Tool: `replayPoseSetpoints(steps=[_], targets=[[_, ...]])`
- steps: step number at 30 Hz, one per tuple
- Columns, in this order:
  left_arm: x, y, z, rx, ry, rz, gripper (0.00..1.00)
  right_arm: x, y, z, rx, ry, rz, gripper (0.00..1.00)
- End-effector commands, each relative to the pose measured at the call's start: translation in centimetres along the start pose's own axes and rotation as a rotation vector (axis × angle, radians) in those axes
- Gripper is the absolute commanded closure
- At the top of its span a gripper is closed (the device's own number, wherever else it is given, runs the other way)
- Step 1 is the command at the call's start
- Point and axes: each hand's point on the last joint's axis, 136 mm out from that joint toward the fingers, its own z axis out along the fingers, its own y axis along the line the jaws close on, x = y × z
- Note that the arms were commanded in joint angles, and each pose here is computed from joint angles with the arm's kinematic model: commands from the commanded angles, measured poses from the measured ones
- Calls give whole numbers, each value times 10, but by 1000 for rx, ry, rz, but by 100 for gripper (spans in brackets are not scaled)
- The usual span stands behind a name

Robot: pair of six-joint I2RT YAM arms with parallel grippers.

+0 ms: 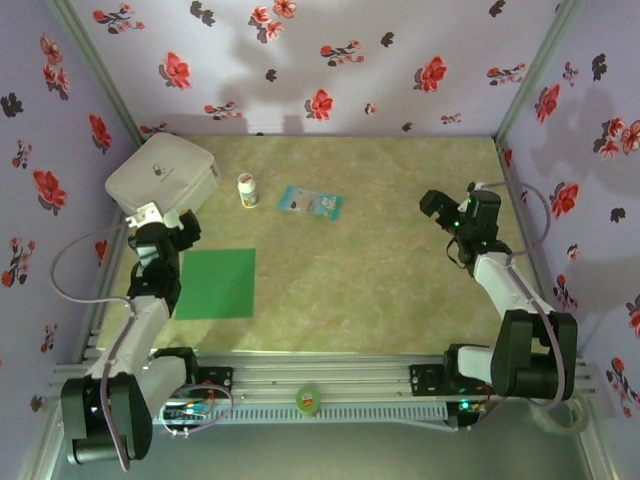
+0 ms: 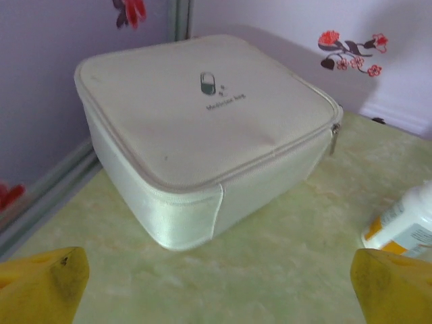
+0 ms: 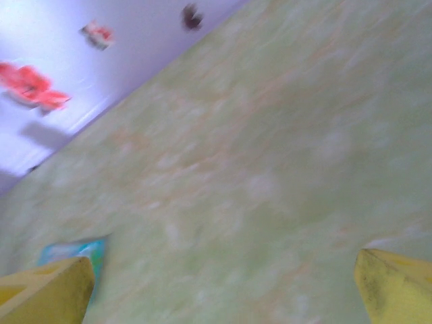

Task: Fold a paper plane with a square sheet of paper (pick it up from the middle)
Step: Move the square sheet of paper to the center of the table.

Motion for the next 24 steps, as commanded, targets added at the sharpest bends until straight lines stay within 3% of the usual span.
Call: replayPoseSetpoints(steps=[1,4,7,17,24], targets=[[34,-6,-16,46,238,-83,0,36,40,7,-221,206,152,1],[53,-17,-24,112,353,-93,0,57,52,12,-221,277,154,1],[76,-11,-30,74,458,-133,0,76,50,15,-145,325,209,1],[132,-30,-53,38,802,-96,0,114,82,13,-161,399,160,1],[152,-56,-46,92,889,0,0,118,88,13,-182,425,140,1]])
